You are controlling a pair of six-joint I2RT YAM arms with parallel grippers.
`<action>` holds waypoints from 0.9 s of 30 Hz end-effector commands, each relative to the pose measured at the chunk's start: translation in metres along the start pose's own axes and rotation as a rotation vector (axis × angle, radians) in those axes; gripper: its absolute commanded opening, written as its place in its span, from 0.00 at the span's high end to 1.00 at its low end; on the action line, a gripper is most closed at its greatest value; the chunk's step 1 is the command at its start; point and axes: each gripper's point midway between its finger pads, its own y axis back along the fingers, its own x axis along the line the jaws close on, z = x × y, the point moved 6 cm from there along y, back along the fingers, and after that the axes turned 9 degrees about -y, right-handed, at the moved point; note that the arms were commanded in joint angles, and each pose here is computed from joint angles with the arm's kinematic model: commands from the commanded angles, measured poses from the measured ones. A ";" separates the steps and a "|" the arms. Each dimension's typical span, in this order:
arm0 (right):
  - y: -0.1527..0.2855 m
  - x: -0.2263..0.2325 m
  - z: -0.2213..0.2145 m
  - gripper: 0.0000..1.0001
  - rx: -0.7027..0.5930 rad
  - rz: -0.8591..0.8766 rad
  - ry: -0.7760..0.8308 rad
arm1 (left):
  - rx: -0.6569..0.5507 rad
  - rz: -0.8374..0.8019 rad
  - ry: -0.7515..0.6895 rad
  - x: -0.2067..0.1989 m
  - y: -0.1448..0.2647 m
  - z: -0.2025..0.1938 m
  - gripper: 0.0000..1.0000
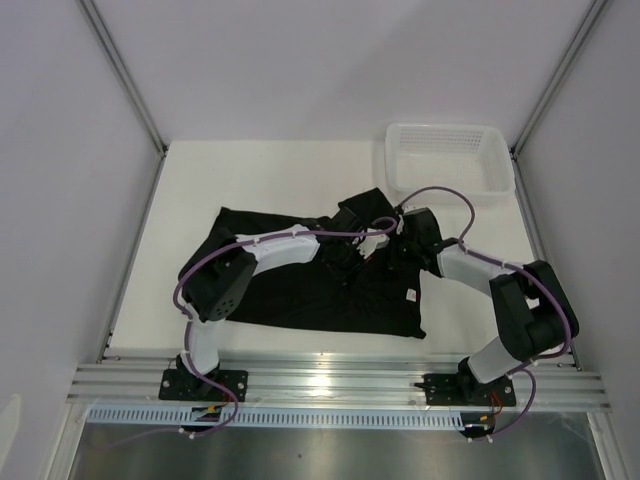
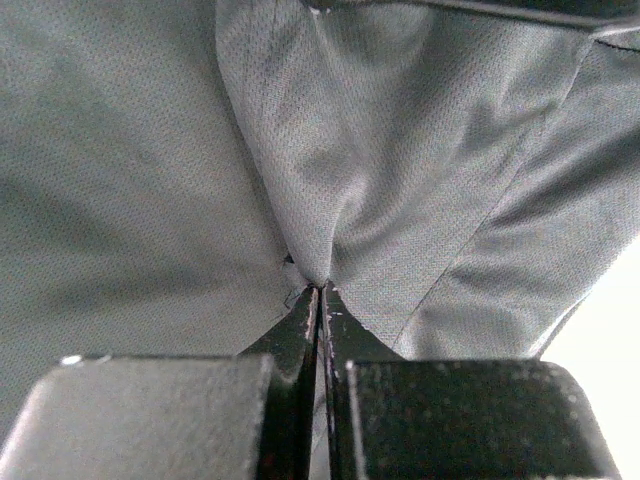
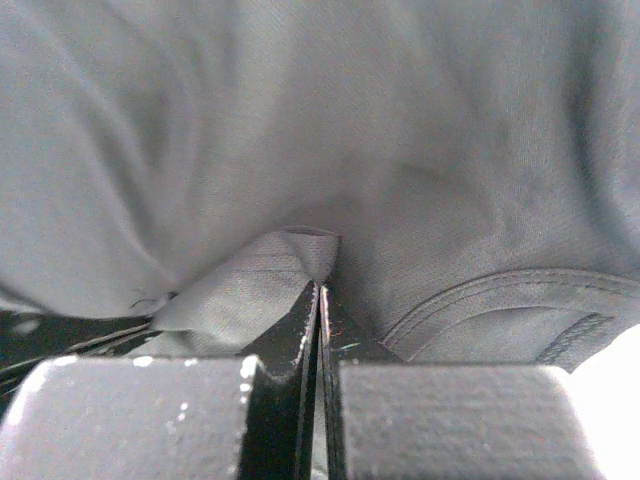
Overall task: Roll the t-shirts
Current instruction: Fold the tshirt
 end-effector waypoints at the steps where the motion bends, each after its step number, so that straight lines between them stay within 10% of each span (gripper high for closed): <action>1: 0.017 0.016 0.027 1.00 -0.119 0.071 0.064 | -0.075 0.027 -0.018 -0.003 0.020 0.021 0.99; 13: 0.049 0.015 -0.001 1.00 -0.118 0.079 0.085 | -0.104 -0.098 -0.041 -0.026 0.049 0.022 0.60; 27: 0.077 0.021 -0.111 1.00 -0.005 0.093 0.050 | -0.147 -0.032 -0.089 -0.026 0.069 0.020 0.55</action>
